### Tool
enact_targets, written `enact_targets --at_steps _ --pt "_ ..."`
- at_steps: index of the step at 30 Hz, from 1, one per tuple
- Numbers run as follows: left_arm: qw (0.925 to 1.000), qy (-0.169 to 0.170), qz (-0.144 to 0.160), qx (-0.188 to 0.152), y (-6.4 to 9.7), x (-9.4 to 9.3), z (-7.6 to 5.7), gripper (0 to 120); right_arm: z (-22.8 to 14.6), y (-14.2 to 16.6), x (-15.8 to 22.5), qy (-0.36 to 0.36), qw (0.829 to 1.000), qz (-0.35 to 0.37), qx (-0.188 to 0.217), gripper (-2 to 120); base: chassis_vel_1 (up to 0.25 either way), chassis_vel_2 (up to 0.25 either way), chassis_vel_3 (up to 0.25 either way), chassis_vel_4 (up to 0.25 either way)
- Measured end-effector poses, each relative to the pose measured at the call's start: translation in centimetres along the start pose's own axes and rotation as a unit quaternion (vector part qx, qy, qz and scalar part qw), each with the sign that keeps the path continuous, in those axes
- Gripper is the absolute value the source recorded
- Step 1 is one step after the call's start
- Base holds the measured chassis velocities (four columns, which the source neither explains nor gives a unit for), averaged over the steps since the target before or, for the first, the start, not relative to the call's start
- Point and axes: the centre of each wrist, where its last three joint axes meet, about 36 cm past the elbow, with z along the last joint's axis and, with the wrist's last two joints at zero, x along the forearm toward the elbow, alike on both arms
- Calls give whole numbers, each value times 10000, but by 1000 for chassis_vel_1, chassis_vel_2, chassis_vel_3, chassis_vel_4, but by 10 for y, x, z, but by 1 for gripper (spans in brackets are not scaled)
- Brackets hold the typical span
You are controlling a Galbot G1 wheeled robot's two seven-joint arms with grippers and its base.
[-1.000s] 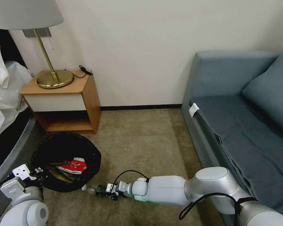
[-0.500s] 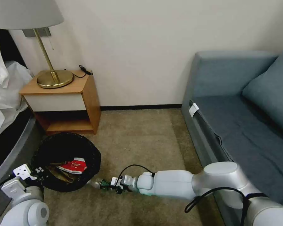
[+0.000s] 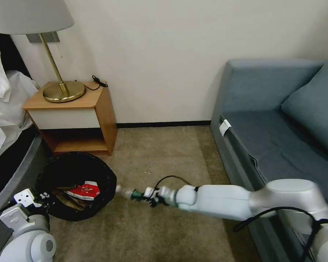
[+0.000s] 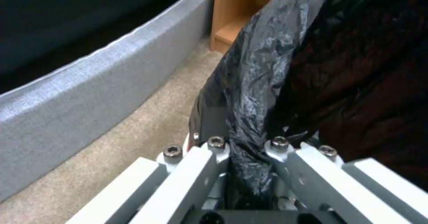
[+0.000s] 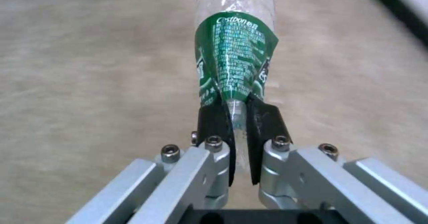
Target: Pick up the trash bin, then pick up the garbage on the floor and place it into the trash bin.
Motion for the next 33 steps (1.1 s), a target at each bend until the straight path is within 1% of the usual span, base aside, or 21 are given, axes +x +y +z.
enact_targets --at_steps 1,2,4,5,7,9,10,12,14,15,17,18,19,20,21,22,24,25,26,29,33 --pt "10000 8 9 -15 0 -1 0 3 -3 -14 13 -116 9998 178 -11 5 0 0 0 0" --pt "10000 8 9 -15 0 -1 0 3 -3 -14 13 -116 9998 178 -11 5 0 0 0 0" --pt "10000 45 26 -40 -2 -3 3 3 -24 -33 31 -456 9980 442 22 5 0 0 0 0" --pt "10000 45 26 -40 -2 -3 3 3 -24 -33 31 -456 9980 442 22 5 0 0 0 0" --pt "9999 87 50 -66 -4 -4 6 3 -52 -44 41 -826 9948 603 -3 5 0 0 0 0" --pt "9998 131 100 -100 -10 -5 9 3 -97 -50 52 -1356 9881 711 -164 5 0 0 0 0" --pt "9998 131 100 -100 -10 -5 9 3 -97 -50 52 -1356 9881 711 -164 5 0 0 0 0" --pt "9997 140 147 -109 -15 -4 11 3 -135 -45 56 -1740 9818 675 -352 5 0 0 0 0" --pt "9997 148 178 -117 -19 -3 12 3 -176 -28 53 -2160 9742 469 -453 5 0 0 0 0" --pt "9997 148 178 -117 -19 -3 12 3 -176 -28 53 -2160 9742 469 -453 5 0 0 0 0" --pt "9996 152 183 -127 -21 -3 12 3 -211 -1 45 -2468 9675 122 -530 5 0 0 0 0" --pt "9996 152 186 -128 -21 -2 12 3 -219 9 42 -2512 9663 5 -566 5 0 0 0 0" --pt "9996 153 187 -124 -21 -2 12 3 -235 32 35 -2577 9636 -258 -661 5 0 0 0 0" --pt "9996 153 187 -124 -21 -2 12 3 -235 32 35 -2577 9636 -258 -661 5 0 0 0 0" --pt "9996 156 187 -118 -22 -2 12 3 -247 57 29 -2604 9612 -533 -735 5 0 0 0 0" --pt "9996 157 185 -115 -22 -2 12 3 -254 74 26 -2596 9601 -713 -761 5 0 0 0 0" --pt "9997 150 182 -111 -22 -2 12 3 -258 100 18 -2537 9594 -959 -775 5 0 0 0 0" --pt "9997 150 182 -111 -22 -2 12 3 -258 100 18 -2537 9594 -959 -775 5 0 0 0 0" --pt "9997 141 181 -108 -21 -1 11 3 -256 111 15 -2480 9599 -1054 -769 5 0 0 0 0" --pt "9997 119 182 -97 -21 -1 10 3 -246 129 9 -2324 9629 -1186 -687 5 0 0 0 0" --pt "9997 106 196 -78 -22 0 9 3 -235 139 4 -2154 9671 -1203 -617 5 0 0 0 0"
